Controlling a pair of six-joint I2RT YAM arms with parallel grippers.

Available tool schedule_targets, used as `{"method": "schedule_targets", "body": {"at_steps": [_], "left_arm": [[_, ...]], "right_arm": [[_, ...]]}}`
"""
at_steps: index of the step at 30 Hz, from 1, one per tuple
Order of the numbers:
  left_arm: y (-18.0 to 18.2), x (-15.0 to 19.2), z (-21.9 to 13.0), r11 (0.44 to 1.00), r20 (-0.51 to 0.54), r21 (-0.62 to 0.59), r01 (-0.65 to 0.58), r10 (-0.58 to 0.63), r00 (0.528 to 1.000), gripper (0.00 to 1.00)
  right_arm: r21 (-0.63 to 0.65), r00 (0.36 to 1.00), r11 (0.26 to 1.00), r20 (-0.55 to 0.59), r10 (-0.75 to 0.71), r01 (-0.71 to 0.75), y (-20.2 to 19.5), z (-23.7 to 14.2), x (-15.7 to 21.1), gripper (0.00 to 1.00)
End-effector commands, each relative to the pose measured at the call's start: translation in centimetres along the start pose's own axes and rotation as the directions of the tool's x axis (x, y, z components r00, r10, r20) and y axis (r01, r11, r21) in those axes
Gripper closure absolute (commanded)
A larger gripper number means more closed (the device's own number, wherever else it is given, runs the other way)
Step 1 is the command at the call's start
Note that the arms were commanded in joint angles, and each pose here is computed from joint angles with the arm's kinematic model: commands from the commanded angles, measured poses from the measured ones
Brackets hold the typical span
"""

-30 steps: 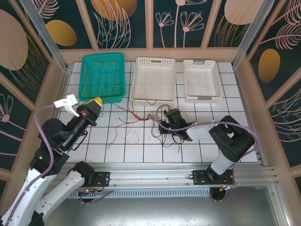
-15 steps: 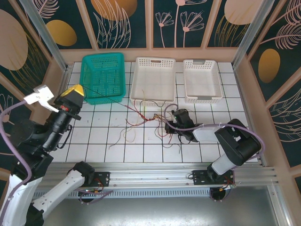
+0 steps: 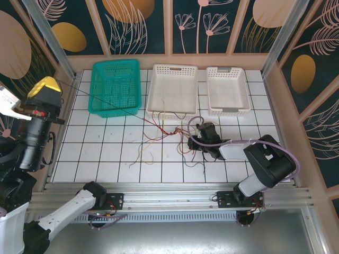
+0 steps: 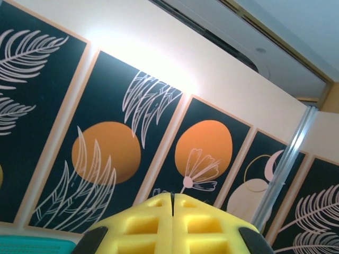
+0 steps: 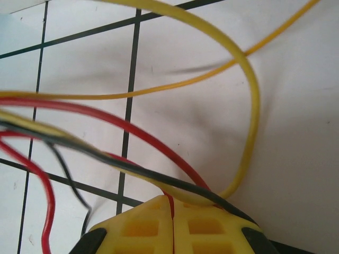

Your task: Untangle the cables

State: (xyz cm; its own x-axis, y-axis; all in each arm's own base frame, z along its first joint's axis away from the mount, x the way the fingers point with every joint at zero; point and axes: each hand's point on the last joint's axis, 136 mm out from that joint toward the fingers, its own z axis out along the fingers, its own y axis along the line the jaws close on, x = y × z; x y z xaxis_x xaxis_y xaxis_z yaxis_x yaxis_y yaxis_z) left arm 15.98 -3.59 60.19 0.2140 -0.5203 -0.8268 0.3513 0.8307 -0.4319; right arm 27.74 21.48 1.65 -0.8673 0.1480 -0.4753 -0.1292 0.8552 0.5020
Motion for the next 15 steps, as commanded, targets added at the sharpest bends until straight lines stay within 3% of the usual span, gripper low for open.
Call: {"method": "schedule_targets", "body": {"at_steps": [1, 9, 12, 15], "left_arm": [[-0.2, -4.3, -0.5, 0.999, 0.125, -0.029, -0.022, 0.026, 0.992, 1.00], [-0.4, -7.8, -1.0, 0.998, 0.214, -0.059, -0.023, 0.035, 0.976, 1.00], [-1.2, -5.2, 0.4, 1.000, 0.129, -0.010, -0.016, 0.017, 0.991, 1.00], [-1.3, -0.6, 1.7, 0.998, 0.034, 0.045, 0.031, -0.033, 0.999, 1.00]], "right_arm": [[0.242, 0.993, 0.969, -0.089, 0.074, -0.050, -6.4, -0.2, 3.5, 1.00], [0.274, 0.993, 0.960, -0.088, 0.078, -0.051, -7.0, 0.0, 3.6, 1.00], [0.224, 0.997, 0.974, -0.072, 0.040, -0.023, -5.7, -0.1, 2.9, 1.00], [0.145, 1.000, 0.989, 0.000, -0.029, 0.029, -3.2, -1.7, 1.1, 0.97]]}}
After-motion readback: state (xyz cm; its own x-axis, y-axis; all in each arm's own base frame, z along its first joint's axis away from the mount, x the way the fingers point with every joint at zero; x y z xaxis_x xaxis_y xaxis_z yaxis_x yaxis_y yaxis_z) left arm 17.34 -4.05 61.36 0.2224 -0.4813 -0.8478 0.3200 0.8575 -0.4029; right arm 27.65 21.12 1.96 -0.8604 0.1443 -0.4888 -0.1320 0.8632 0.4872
